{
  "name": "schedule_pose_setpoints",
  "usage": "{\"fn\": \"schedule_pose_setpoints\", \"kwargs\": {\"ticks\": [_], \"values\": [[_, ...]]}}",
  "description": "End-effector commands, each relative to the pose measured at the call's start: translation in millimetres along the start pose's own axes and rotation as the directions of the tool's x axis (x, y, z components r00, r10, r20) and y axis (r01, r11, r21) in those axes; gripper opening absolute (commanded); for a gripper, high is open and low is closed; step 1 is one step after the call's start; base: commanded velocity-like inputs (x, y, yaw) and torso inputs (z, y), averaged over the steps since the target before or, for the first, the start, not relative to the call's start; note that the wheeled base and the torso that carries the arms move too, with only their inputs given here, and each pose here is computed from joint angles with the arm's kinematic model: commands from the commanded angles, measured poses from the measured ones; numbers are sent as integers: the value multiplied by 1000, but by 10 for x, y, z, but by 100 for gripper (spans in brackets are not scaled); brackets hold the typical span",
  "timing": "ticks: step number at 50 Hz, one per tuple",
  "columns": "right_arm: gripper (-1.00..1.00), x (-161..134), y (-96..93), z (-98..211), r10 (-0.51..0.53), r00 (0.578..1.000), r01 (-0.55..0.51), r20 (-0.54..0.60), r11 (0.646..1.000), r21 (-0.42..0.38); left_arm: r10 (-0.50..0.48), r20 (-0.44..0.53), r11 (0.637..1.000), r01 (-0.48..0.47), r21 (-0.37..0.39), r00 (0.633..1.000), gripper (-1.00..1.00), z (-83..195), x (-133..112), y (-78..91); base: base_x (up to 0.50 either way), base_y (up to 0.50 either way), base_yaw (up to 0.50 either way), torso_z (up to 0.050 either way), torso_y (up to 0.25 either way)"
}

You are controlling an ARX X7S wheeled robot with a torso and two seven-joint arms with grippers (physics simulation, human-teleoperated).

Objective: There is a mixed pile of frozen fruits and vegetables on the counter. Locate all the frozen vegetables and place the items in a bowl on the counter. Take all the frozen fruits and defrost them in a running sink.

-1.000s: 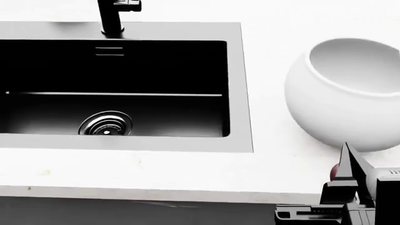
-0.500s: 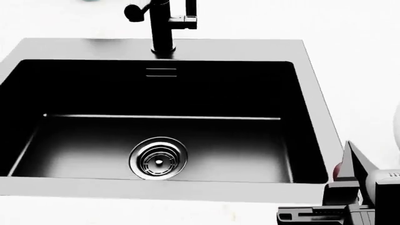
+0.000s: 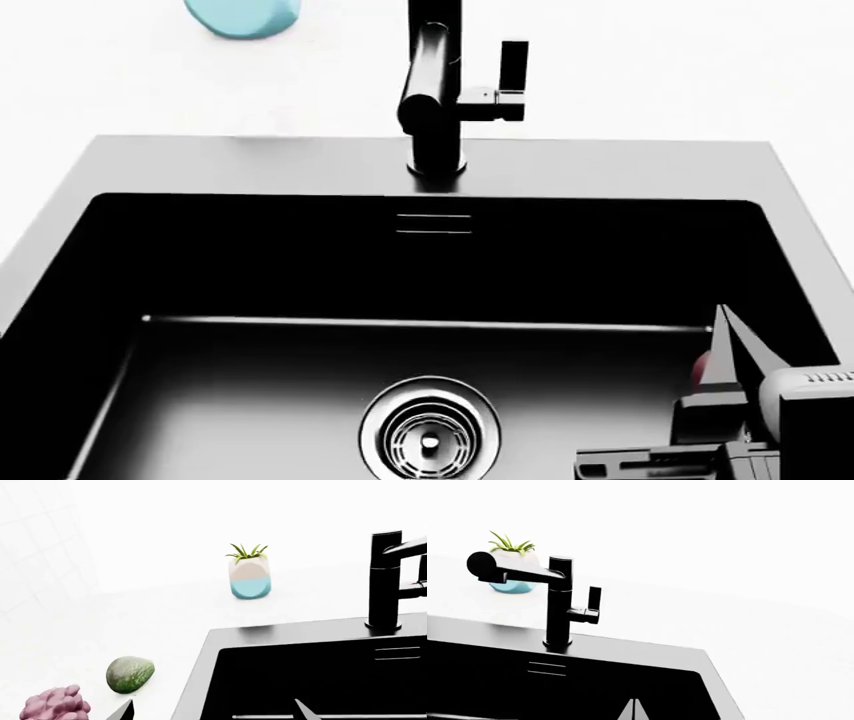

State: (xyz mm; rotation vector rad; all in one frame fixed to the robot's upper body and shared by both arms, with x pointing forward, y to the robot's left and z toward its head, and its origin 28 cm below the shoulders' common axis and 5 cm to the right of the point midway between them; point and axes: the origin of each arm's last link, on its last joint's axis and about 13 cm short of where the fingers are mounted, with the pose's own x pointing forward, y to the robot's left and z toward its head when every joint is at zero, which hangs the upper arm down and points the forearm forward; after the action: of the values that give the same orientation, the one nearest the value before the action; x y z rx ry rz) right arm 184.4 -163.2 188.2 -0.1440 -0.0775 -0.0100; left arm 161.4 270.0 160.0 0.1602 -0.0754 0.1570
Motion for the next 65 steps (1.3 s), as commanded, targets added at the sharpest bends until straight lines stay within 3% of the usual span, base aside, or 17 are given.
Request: {"fn": "schedule_pose_setpoints", "kwargs": {"ticks": [1,11,12,15,17,18,20,21,23,26,38,50,55,56,65], "values": [[-100,-10,-1,-11,-26,1000,26,6,1000,3,11,-17,1000,-11,0,1000,100,-11,17,4,480,62,0,0,0],[-100,58,68,-86,1,998,1,-59,1000,29,16,-15,1000,-16,0,1000,100,1,-52,60,223,32,0,0,1],[-100,98,99,-83,35,997,-32,-74,998,46,17,-12,1000,-17,-2,1000,100,13,-80,90,0,0,0,0,0],[-100,236,140,-32,99,985,-105,-143,994,-36,19,-11,1000,-19,-4,1000,100,14,-26,56,0,0,0,0,0],[-100,345,130,49,125,979,-129,-164,992,-11,20,-8,1000,-20,-6,1000,100,27,-17,51,0,0,0,0,0],[-100,419,137,55,160,968,-155,-193,987,42,20,-6,1000,-20,-6,1000,100,40,-13,42,0,0,0,0,0],[-100,581,158,38,190,951,-180,-245,982,60,18,-6,1000,-18,-5,1000,100,42,59,-11,0,0,0,0,0],[-100,613,166,26,199,945,-190,-261,980,59,18,-6,1000,-18,-4,1000,100,38,-53,71,0,0,0,0,0],[-100,749,193,-18,221,927,-209,-304,975,73,21,-5,1000,-21,-9,1000,100,53,39,14,0,0,0,0,0],[-100,944,255,-166,260,882,-238,-393,966,104,18,-5,1000,-18,-8,1000,100,53,-38,66,0,0,0,0,0],[-100,1314,431,-774,290,769,-239,-570,957,165,34,-2,999,-34,-8,999,100,63,52,29,0,0,0,0,0],[-100,1393,443,-877,277,761,-222,-587,961,165,42,-1,999,-42,-6,999,100,67,-26,96,0,0,0,0,1],[-100,1383,433,-716,270,794,-227,-544,963,147,39,-1,999,-39,-6,999,100,25,-23,81,0,0,0,0,0],[100,1371,427,-667,265,807,-225,-528,964,140,37,-2,999,-37,-5,999,100,34,2,61,0,0,0,0,0],[100,1109,346,-196,250,895,-231,-369,968,98,32,-5,999,-32,-4,999,100,53,40,23,0,0,0,0,0]]}}
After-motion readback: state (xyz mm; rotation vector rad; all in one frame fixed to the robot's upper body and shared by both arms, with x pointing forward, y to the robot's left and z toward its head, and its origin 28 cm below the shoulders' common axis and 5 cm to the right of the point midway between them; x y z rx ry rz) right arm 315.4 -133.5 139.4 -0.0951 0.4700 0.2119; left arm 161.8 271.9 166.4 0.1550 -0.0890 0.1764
